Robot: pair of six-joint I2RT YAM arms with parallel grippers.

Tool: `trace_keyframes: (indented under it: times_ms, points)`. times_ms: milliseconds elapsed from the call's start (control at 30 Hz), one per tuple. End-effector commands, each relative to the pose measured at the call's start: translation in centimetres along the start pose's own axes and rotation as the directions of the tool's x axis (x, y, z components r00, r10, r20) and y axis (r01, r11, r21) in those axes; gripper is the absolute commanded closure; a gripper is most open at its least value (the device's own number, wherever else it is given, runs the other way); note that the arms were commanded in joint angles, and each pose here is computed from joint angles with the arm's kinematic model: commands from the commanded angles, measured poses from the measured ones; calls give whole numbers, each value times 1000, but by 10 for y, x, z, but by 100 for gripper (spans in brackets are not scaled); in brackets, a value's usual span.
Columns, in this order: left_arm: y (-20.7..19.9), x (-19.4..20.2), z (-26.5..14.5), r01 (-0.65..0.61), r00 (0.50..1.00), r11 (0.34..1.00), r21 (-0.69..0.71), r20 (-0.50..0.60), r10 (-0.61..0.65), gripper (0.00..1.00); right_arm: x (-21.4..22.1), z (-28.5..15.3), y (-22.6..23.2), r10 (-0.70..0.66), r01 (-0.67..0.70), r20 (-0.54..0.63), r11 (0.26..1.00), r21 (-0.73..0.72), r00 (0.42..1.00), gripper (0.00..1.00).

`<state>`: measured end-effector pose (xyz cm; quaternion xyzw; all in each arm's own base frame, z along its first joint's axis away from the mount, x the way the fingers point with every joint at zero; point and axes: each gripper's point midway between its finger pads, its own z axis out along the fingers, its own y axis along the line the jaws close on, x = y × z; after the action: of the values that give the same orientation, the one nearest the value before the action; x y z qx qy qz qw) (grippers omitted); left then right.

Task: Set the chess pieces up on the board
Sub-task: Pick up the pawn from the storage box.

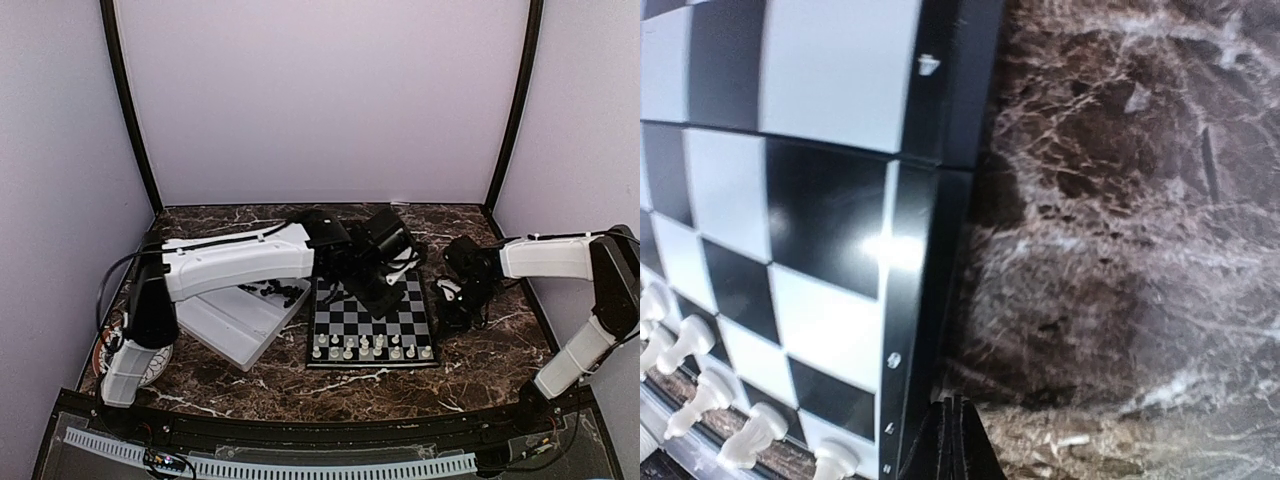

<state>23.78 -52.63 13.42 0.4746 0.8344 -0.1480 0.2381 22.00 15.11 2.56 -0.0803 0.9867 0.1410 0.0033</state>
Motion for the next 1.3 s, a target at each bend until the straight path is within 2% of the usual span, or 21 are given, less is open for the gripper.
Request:
trace_keyframes:
  times_ms: [0,33,133,200,267,467,567,867,1167,1267]
  points:
    - [49,-1,-119,83,992,978,-192,108,-63,63,-16,-29,17,-67,69,82,997,-22,994,96]
    - [58,23,-111,103,994,969,-223,55,-93,61,-19,-34,17,-74,76,96,997,-13,993,95]
    - [106,80,-126,237,968,923,-303,-2,-249,58,-31,-53,18,-98,95,144,995,27,985,91]
    - [128,119,-127,368,914,877,-309,-52,-402,57,-41,-69,21,-115,109,186,993,44,976,89]
    - [144,150,-127,443,862,841,-312,-108,-494,57,-49,-82,24,-130,121,216,991,55,968,83]
    - [174,201,-118,530,749,777,-339,-243,-616,51,-58,-96,36,-119,120,269,993,13,956,77]
    - [174,214,-102,558,694,769,-310,-333,-638,50,-56,-89,37,-101,108,266,994,-12,959,77]
    - [159,226,-64,597,632,776,-205,-475,-612,50,-42,-57,38,-65,81,189,994,-78,980,78]
    - [147,239,-46,605,612,782,-150,-540,-577,52,-47,-51,40,-84,98,162,992,-82,983,79]
    - [145,253,-44,580,603,796,-172,-566,-562,52,-49,-52,44,-76,93,167,991,-100,983,79]
